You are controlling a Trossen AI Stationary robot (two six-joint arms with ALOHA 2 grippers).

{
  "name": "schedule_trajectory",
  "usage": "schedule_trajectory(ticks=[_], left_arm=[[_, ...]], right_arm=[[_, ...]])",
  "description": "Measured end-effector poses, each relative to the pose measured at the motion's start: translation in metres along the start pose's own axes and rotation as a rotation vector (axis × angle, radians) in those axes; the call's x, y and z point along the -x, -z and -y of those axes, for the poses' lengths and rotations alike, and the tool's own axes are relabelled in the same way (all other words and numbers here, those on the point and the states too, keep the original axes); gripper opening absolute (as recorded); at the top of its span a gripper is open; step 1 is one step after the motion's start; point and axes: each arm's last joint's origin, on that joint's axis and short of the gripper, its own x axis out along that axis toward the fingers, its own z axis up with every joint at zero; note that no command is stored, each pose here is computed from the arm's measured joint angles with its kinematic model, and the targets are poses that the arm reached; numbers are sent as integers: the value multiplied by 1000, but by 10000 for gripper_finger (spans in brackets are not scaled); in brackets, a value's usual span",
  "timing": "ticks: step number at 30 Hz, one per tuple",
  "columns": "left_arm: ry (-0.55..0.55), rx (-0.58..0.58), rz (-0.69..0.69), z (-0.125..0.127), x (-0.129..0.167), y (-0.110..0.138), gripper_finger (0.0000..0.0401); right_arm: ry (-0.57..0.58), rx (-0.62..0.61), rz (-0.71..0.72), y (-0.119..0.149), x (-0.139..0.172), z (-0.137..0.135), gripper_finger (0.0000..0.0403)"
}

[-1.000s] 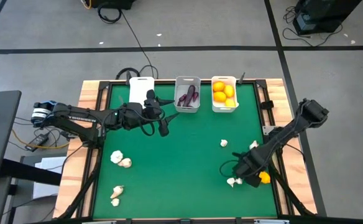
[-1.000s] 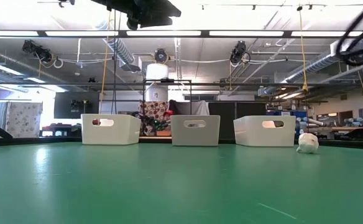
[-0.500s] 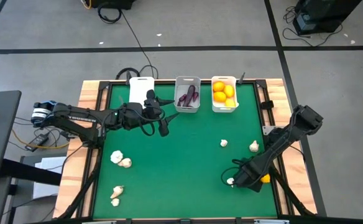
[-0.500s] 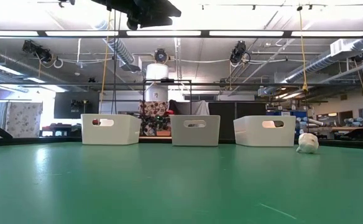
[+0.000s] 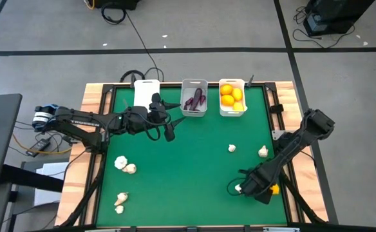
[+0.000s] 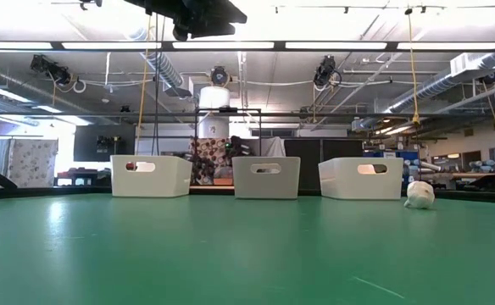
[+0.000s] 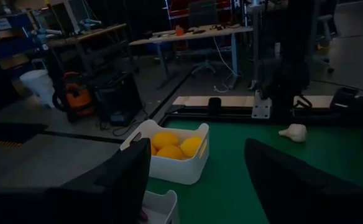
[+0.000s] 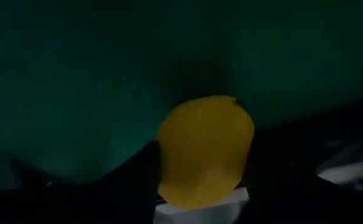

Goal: Sort produce into baskets
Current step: Put the lemon into the right white bin

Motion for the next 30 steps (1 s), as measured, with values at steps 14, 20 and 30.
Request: schedule_trajectory(ticks=[14,20,30], left_arm=[[0,-4,-2,0,0,0,266],[1,-12,-10,0,0,1,266],[8,-9,-126,1,1,13,266]], right_arm=[[59,99,733,-28,107,-4,222],[286,-44,1010,-55,143,28,222],[457,-265,1038,-116,184,119,222]])
